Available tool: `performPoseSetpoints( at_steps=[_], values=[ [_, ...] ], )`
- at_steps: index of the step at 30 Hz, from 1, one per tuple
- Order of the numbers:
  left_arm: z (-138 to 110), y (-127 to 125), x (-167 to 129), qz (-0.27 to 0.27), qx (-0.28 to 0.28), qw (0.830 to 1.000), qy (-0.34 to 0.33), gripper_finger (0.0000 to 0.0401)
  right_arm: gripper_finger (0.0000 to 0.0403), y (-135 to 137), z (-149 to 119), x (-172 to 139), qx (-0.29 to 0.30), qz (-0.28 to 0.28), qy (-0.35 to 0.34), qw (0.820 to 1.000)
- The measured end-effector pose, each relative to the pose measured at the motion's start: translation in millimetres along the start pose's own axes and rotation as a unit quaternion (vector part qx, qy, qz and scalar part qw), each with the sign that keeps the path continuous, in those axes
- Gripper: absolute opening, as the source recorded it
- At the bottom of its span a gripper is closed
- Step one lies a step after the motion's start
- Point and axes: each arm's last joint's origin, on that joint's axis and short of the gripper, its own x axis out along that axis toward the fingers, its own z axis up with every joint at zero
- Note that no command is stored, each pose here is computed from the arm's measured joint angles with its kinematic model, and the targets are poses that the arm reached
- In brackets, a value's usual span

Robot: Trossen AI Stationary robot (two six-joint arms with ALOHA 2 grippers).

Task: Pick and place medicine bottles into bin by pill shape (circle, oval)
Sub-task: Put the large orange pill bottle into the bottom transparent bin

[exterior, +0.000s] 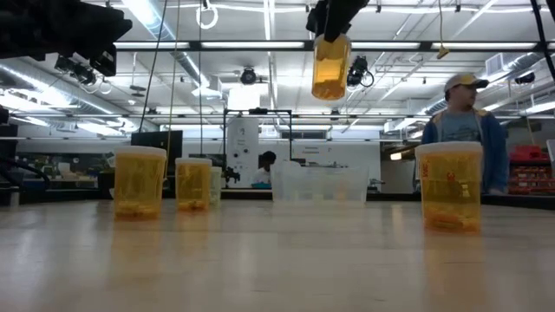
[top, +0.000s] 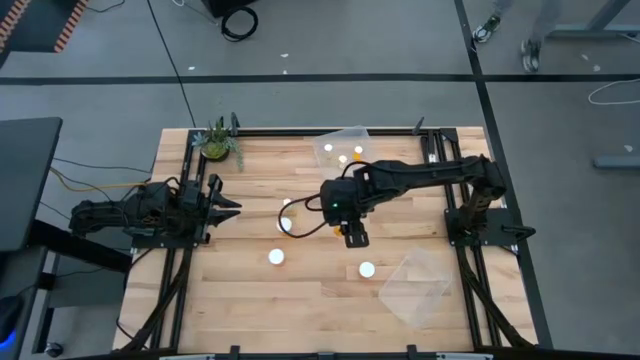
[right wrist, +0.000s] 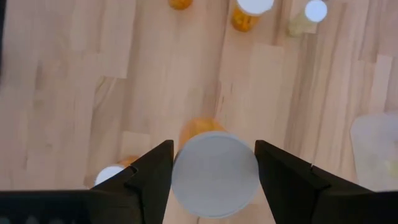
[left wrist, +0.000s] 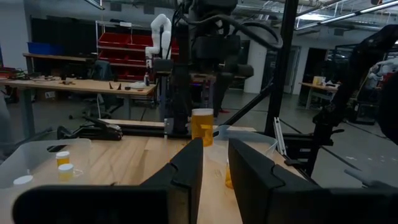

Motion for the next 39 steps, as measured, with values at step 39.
performPoseSetpoints(
  at_steps=[39],
  values=[
    [0.0, 0.0, 0.0, 0.000, 0.000, 1.000, 0.000, 0.0082, 0.0225, 69.9, -49.0, -51.4, 0.086, -0.004, 0.082, 0.993]
  ],
)
